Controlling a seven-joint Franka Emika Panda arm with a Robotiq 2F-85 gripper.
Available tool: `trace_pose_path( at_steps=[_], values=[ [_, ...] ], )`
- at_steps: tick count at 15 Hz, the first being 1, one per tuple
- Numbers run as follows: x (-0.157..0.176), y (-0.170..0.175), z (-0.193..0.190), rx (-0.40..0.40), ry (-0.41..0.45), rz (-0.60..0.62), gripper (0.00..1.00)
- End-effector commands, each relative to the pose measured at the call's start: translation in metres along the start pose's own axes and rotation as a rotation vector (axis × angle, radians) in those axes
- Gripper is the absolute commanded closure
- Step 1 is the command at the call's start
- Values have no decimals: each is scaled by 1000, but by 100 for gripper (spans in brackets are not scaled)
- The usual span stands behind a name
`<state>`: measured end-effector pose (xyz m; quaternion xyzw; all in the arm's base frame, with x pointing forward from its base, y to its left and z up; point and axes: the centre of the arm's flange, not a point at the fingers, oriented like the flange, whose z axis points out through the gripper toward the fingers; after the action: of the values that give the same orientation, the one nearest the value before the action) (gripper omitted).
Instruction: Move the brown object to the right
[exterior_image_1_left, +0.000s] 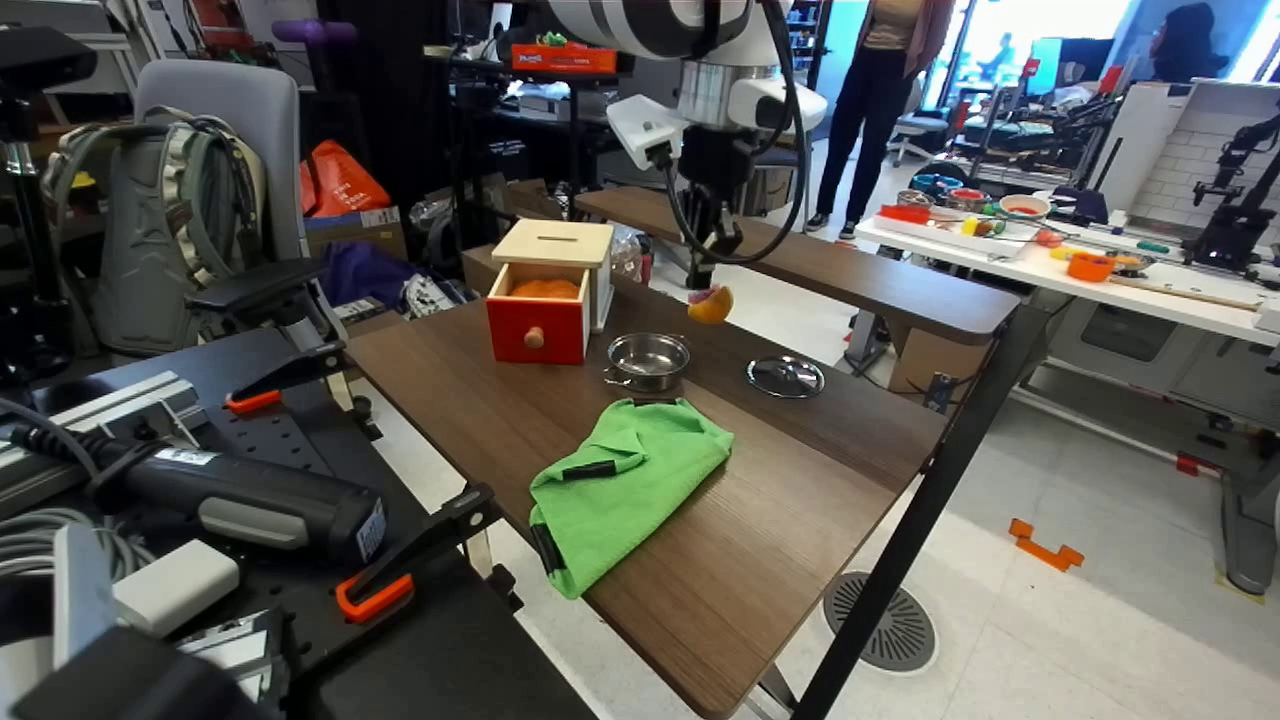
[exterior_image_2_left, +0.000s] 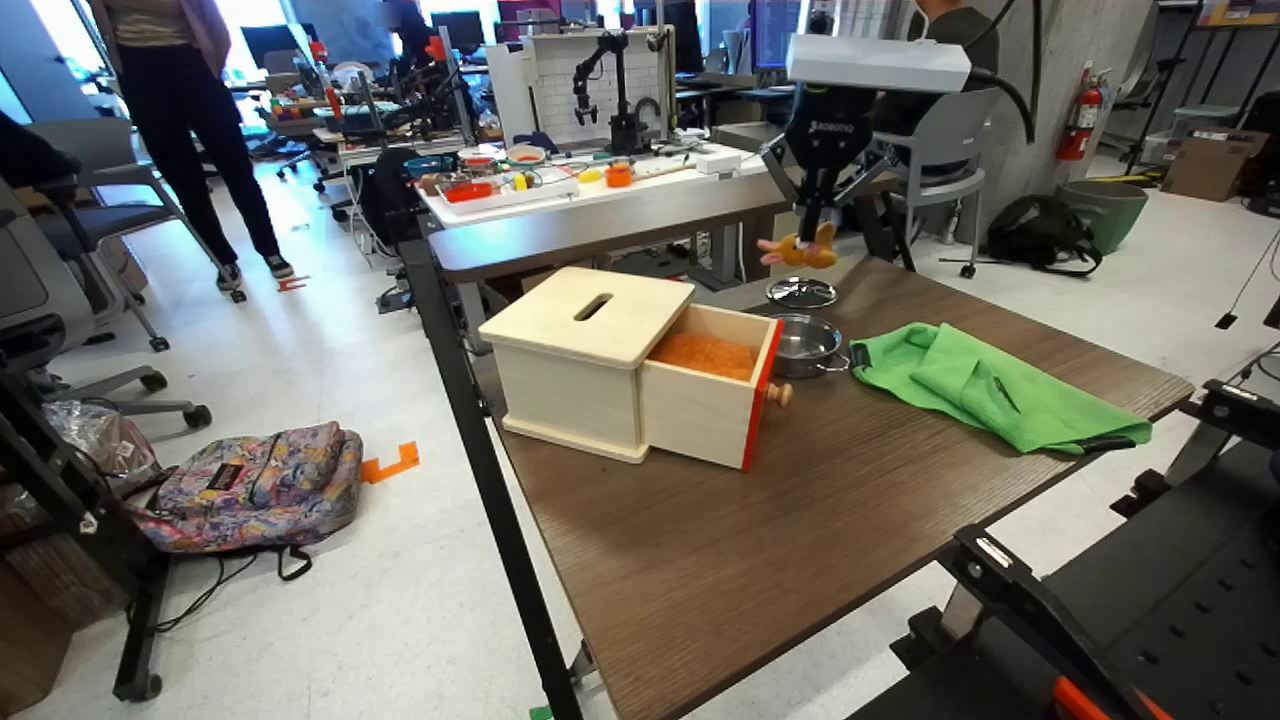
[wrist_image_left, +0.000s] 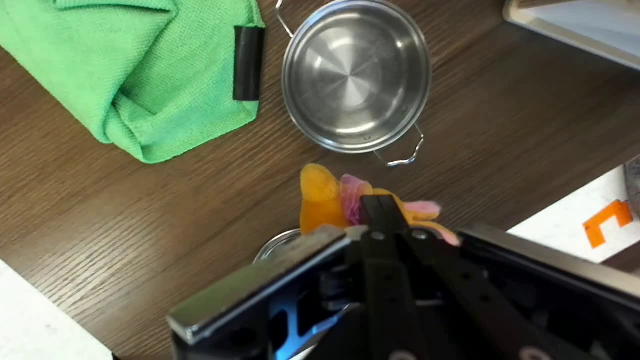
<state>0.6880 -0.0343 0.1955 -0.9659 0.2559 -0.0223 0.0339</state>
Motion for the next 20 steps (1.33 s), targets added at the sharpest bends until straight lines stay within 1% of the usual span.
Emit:
trace_pose_path(
  at_steps=[1,7,11,14,15,16,18,20],
  values=[
    [26,21,1,32,-39,57,100],
    [48,53,42,-5,-83,136,100],
    [54,64,72,-38,-111,157,100],
    [57,69,85,-55,-125,175,100],
    [56,69,87,-57,-125,179,89],
    [56,69,86,-59,-128,178,73],
    [50,66,62,-31,-130,161,60],
    [39,65,34,-3,-103,154,45]
  ],
)
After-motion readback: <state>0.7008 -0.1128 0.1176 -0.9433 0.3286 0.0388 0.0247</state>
